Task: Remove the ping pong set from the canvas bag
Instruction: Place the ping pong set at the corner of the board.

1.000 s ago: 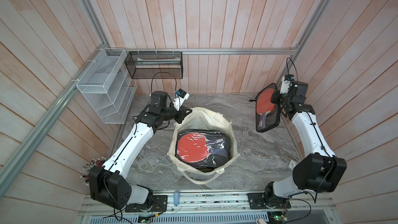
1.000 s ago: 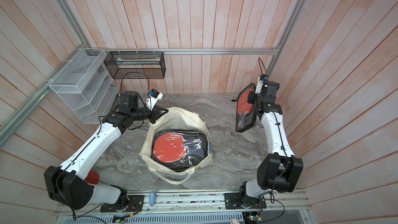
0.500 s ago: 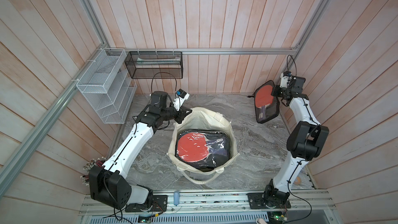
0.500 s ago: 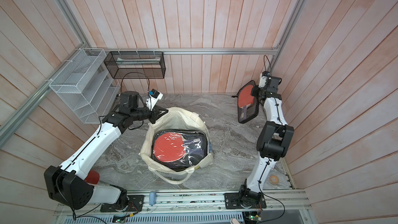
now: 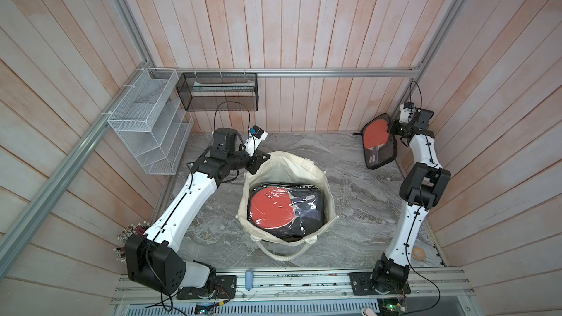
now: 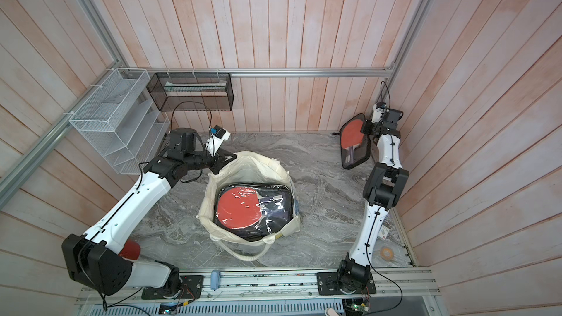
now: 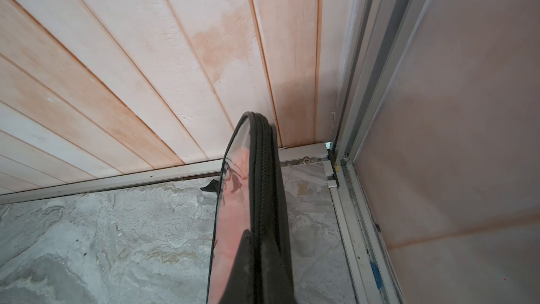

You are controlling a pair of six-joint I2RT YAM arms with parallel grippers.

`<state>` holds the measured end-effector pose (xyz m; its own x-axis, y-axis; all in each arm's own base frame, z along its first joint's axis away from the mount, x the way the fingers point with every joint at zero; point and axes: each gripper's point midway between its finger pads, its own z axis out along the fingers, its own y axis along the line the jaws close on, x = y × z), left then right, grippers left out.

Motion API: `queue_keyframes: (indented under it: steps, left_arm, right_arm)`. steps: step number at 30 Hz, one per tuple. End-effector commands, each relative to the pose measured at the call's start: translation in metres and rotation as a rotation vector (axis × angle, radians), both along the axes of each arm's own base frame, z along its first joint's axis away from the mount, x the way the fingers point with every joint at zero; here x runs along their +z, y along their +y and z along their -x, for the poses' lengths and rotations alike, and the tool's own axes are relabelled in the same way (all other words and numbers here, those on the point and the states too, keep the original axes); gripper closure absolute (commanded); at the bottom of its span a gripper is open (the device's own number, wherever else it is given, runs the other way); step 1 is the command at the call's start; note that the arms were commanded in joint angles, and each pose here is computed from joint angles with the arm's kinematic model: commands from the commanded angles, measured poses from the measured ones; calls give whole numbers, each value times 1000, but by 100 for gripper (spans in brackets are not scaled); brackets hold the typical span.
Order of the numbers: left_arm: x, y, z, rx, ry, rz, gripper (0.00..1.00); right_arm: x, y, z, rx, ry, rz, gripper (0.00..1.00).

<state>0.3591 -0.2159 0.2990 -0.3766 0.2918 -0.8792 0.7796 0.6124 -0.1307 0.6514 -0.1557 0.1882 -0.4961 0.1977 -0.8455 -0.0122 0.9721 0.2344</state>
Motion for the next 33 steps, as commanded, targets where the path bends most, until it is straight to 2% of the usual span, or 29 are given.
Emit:
queue_keyframes:
  steps: [1,9,20,26,30,33]
  left_arm:
    - [21,-1,-10,4,-66,10,100]
    - [16,-8,-22,-12,-50,14,100]
    - [18,-11,-26,-20,-45,19,100]
    - [21,-12,-27,-24,-44,25,100]
    - [21,-13,-26,-27,-42,27,100]
    - [23,-13,-25,-26,-46,28,100]
  right_arm:
    - [16,16,0,52,-13,-25,100]
    - [-44,19,4,32,135,-64,100]
    - [-81,9,1,-17,209,-50,99]
    - [-83,5,0,-31,210,-40,80]
    - [-71,1,-1,-54,194,-5,66]
    - [-48,-5,-1,-88,166,52,48]
